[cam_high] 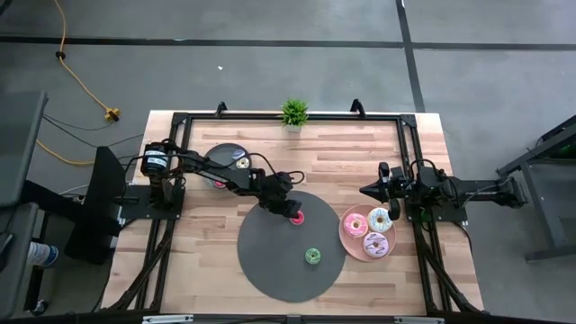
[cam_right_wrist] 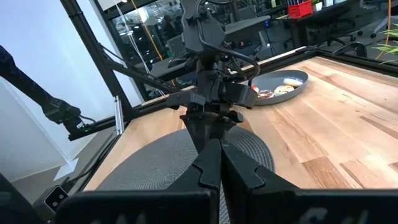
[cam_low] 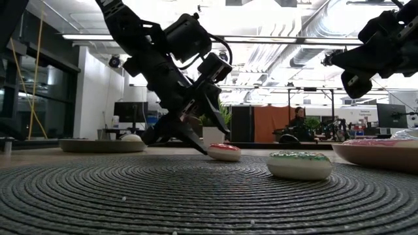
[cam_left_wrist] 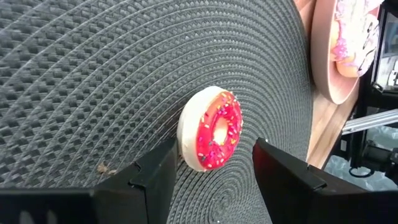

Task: Pick & Place donuts
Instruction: Put the small red donut on the gray plate

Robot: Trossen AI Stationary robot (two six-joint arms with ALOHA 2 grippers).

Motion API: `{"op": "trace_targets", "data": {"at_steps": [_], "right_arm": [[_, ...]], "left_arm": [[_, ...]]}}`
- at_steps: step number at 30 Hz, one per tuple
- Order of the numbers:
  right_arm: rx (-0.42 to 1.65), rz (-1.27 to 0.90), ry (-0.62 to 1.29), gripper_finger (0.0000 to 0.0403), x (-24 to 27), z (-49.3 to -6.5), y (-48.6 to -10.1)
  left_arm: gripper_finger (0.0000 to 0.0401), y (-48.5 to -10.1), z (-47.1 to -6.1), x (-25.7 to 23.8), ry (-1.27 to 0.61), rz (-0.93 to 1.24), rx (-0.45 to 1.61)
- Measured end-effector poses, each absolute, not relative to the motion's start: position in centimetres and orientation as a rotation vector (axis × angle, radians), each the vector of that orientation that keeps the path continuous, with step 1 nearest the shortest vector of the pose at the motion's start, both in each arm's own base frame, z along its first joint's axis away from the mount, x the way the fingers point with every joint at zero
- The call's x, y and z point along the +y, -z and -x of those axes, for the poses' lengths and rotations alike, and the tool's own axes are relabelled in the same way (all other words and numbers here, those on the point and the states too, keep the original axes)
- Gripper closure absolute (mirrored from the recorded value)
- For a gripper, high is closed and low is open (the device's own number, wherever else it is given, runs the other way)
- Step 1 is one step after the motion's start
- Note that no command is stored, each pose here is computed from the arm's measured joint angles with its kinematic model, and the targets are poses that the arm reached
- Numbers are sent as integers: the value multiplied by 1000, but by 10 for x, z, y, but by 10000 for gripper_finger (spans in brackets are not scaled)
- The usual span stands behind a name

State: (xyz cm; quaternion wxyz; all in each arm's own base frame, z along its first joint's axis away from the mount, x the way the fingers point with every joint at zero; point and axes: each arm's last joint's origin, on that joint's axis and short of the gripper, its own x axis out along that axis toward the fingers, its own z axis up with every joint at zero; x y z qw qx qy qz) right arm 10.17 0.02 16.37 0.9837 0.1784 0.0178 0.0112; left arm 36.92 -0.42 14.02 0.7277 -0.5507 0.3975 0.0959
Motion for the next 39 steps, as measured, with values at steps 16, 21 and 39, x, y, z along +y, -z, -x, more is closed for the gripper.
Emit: {"op": "trace_targets", "data": {"at_steps": [16,21,39], "right_arm": [[36,-359,-23,402,0,-102,-164],[36,-359,-23,402,0,-102,-164],[36,-359,-23,402,0,-102,-164]], "left_arm": [[201,-144,-377,-5,-174,1195,874],[201,-145,-377,-4,-191,1184,865],[298,-145,-377,-5,-171,1170,871]]}}
